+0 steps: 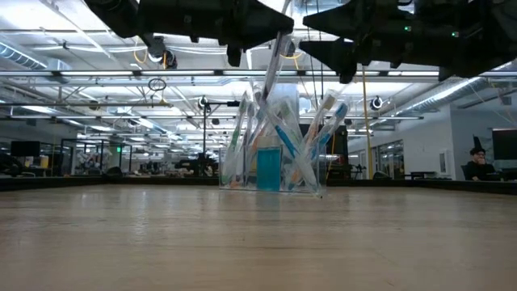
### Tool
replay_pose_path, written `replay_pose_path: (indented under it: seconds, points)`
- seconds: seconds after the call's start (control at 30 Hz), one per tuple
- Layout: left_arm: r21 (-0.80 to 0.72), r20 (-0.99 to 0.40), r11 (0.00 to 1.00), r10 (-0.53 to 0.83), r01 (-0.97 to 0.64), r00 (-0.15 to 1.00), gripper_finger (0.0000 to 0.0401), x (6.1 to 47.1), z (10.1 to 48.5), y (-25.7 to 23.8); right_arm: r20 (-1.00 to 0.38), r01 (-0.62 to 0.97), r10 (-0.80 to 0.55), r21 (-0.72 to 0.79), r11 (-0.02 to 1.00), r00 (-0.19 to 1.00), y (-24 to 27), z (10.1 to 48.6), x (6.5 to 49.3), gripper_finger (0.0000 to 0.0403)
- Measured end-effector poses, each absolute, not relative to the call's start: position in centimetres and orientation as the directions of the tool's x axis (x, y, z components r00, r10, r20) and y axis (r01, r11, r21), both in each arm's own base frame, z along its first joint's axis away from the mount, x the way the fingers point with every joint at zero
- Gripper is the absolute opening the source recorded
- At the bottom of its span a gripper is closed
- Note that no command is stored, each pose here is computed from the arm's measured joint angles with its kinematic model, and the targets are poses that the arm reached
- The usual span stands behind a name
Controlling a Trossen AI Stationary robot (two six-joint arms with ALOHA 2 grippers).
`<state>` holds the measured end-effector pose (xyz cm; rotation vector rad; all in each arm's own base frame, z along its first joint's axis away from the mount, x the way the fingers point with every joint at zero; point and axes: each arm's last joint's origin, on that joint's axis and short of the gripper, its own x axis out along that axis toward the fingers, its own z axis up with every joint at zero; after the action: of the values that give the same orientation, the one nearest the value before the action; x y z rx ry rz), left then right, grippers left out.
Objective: Pick & Place toothbrushing station
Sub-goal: Put the purple toothbrush into the transparent organizer
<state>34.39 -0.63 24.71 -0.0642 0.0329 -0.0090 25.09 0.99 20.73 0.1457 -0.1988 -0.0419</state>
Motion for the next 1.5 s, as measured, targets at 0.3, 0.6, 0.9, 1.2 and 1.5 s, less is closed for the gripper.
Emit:
replay_pose_path:
  seconds: [0.3, 0.6, 0.9, 1.2, 1.5]
  points:
    - [-0.064, -0.053, 0.998, 0.001, -0.005, 0.999, 0.0046, 34.4, 24.5, -1.1, 0.211, 0.017, -0.05, 0.156, 0.988, 0.976, 1.2, 21.4, 28.0, 0.0256]
    - [-0.071, -0.07, 0.997, 0.002, -0.007, 0.998, 0.0046, 34.4, 24.3, -1.1, 0.249, 0.024, -0.058, 0.139, 0.99, 0.967, 1.0, 22.8, 28.9, 0.0251]
    - [-0.076, -0.076, 0.997, 0.019, -0.024, 0.997, 0.0046, 34.4, 24.3, -1.1, 0.199, 0.04, -0.062, 0.11, 0.993, 0.978, 0.9, 23.1, 29.6, 0.0162]
    - [-0.075, -0.078, 0.997, 0.023, -0.029, 0.997, 0.0046, 34.4, 24.2, -1.0, 0.193, 0.04, -0.06, 0.11, 0.993, 0.979, 0.9, 23.1, 29.6, 0.0024]
    - [-0.034, -0.089, 0.999, 0.028, -0.031, 0.996, 0.0047, 34.4, 24.1, -1.0, 0.144, 0.044, -0.059, 0.106, 0.993, 0.988, 0.9, 23.2, 29.3, 0.0016]
